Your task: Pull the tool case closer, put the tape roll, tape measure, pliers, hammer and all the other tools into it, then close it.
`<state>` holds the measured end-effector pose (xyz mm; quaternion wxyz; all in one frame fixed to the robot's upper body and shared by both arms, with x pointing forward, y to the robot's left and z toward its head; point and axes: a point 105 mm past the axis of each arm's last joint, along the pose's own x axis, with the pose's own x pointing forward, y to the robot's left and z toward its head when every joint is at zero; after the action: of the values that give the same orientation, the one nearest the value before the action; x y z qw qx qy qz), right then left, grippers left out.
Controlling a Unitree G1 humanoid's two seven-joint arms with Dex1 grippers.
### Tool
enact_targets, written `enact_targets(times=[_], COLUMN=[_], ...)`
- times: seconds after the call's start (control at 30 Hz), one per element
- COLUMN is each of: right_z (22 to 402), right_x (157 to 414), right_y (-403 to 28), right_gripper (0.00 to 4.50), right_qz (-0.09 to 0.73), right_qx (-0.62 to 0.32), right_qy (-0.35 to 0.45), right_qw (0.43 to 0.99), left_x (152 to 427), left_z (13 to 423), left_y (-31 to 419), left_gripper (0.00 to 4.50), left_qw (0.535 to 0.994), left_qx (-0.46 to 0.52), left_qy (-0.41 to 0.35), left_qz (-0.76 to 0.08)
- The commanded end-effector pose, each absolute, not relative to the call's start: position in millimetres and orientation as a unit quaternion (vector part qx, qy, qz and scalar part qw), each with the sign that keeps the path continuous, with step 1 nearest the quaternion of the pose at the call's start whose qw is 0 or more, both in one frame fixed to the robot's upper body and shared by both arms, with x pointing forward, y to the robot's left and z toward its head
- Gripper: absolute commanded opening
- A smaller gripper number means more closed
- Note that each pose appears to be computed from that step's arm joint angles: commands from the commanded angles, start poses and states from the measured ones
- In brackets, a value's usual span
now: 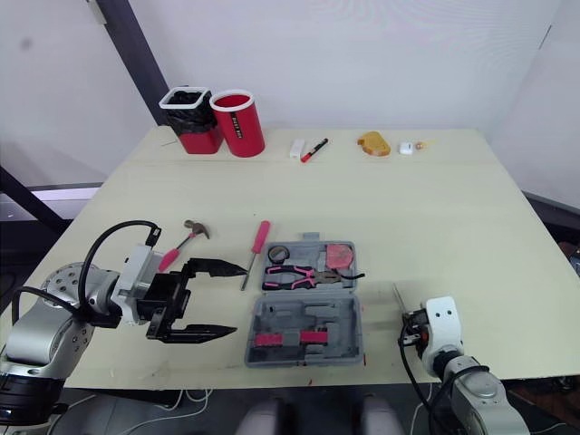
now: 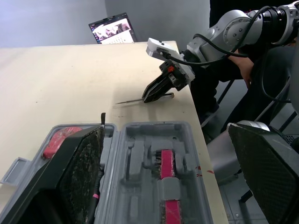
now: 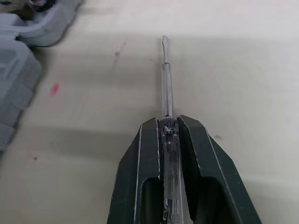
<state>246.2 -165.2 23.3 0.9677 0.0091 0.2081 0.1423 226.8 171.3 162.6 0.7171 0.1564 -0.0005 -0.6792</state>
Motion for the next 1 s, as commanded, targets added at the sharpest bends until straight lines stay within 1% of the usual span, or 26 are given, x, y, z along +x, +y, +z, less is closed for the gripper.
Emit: enact_targets(times=[0.03, 0.23, 0.27, 0.3, 0.33, 0.4, 0.43, 0.47, 0.5, 0.53, 0.67, 0.73, 0.83, 0.93, 1.0], right_z=[33.9, 26.0, 25.6, 25.6, 25.9, 31.7, 35.4, 39.6, 44.5, 51.9, 81.7, 94.8, 102.5, 116.0, 119.5], right_x=[252.7, 251.9, 251.9, 252.1, 252.3, 253.6, 253.8, 252.8, 251.9, 252.1, 261.5, 264.8, 266.4, 272.9, 275.0], right_y=[-160.4, -159.1, -159.1, -159.6, -160.4, -162.0, -161.9, -161.3, -162.3, -165.2, -176.7, -176.1, -175.1, -166.5, -164.7], right_gripper=[0.01, 0.01, 1.03, 1.36, 1.78, 2.80, 3.19, 3.75, 4.16, 4.42, 4.42, 4.42, 4.42, 4.42, 4.42], right_qz=[0.147, 0.133, 0.131, 0.129, 0.128, 0.133, 0.139, 0.151, 0.163, 0.174, 0.208, 0.272, 0.331, 0.429, 0.471], right_qx=[0.009, 0.029, 0.032, 0.032, 0.032, 0.027, 0.027, 0.027, 0.016, 0.008, -0.011, -0.032, -0.051, -0.099, -0.121], right_qy=[0.189, 0.209, 0.210, 0.210, 0.209, 0.196, 0.188, 0.181, 0.173, 0.166, 0.139, 0.136, 0.140, 0.138, 0.141], right_qw=[0.971, 0.968, 0.968, 0.969, 0.969, 0.971, 0.972, 0.971, 0.971, 0.971, 0.968, 0.952, 0.932, 0.887, 0.862], left_x=[227.1, 227.2, 227.3, 227.5, 227.4, 227.2, 227.2, 226.9, 226.8, 226.8, 227.0, 227.0, 227.4, 228.4, 228.5], left_z=[167.4, 167.2, 167.1, 167.0, 167.0, 166.9, 166.9, 166.9, 166.8, 166.6, 166.8, 166.8, 166.3, 164.3, 164.1], left_y=[170.0, 170.6, 170.7, 170.8, 170.9, 171.0, 171.0, 171.1, 171.3, 171.8, 173.3, 173.0, 172.3, 173.4, 173.5], left_gripper=[4.50, 4.50, 4.50, 4.50, 4.50, 4.50, 4.50, 4.50, 4.50, 4.50, 4.50, 4.50, 4.50, 4.50, 4.50], left_qw=[0.716, 0.717, 0.718, 0.718, 0.718, 0.719, 0.719, 0.720, 0.721, 0.722, 0.728, 0.733, 0.737, 0.745, 0.748], left_qx=[0.167, 0.168, 0.168, 0.168, 0.168, 0.168, 0.167, 0.167, 0.167, 0.166, 0.164, 0.161, 0.159, 0.155, 0.153], left_qy=[-0.013, -0.012, -0.012, -0.012, -0.012, -0.012, -0.012, -0.012, -0.012, -0.011, -0.012, -0.015, -0.018, -0.018, -0.018], left_qz=[-0.678, -0.676, -0.676, -0.675, -0.675, -0.674, -0.674, -0.674, -0.673, -0.672, -0.665, -0.661, -0.657, -0.649, -0.646])
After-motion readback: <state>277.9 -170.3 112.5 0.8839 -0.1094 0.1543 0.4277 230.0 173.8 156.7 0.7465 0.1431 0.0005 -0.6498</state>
